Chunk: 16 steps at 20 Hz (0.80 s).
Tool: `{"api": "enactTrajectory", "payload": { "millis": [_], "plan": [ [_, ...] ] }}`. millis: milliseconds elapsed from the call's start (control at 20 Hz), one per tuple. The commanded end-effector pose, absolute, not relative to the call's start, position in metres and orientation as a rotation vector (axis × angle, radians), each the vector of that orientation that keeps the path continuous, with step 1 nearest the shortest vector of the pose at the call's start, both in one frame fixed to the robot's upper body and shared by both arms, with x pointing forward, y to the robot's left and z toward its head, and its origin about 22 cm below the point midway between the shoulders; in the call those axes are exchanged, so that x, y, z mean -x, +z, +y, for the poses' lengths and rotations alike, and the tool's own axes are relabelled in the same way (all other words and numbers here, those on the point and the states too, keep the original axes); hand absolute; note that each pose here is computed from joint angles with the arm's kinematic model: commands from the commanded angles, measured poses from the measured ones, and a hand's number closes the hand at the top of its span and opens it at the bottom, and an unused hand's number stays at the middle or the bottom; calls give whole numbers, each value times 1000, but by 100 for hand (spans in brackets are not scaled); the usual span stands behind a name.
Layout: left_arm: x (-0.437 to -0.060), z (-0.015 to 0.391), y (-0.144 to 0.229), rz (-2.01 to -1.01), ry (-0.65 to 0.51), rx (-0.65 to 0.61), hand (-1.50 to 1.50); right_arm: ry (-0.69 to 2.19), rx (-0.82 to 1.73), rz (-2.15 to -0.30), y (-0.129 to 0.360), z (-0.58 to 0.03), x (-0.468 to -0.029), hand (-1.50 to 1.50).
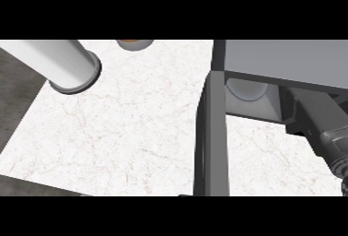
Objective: Pick up the milk, place it into the microwave and close the microwave
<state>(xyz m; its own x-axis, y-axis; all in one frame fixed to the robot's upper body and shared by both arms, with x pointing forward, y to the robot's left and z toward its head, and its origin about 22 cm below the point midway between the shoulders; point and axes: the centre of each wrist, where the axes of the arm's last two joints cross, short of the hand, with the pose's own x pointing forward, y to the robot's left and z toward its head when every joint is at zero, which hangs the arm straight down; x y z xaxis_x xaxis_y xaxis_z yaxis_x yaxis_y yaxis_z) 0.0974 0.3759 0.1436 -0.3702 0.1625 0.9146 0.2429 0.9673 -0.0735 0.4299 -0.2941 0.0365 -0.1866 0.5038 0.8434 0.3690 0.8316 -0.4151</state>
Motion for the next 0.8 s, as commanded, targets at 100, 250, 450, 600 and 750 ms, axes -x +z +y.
{"api": "enactTrajectory", "payload": {
  "millis": [100,250,450,600,750],
  "plan": [
    [-102,379,148,-1963,-122,265,-150,184,700,-1842,63,-315,-436,150],
    [-105,378,146,-1945,-139,274,-150,163,706,-1837,69,-312,-440,150],
    [-106,378,151,-1965,-157,257,-150,261,994,-1744,62,-338,-428,150],
    [-108,380,149,-1951,-154,245,-150,120,560,-1906,66,-282,-446,-150],
    [-111,377,147,-1938,-161,262,-150,219,472,-1869,61,-271,-446,-150]
  ]
}}
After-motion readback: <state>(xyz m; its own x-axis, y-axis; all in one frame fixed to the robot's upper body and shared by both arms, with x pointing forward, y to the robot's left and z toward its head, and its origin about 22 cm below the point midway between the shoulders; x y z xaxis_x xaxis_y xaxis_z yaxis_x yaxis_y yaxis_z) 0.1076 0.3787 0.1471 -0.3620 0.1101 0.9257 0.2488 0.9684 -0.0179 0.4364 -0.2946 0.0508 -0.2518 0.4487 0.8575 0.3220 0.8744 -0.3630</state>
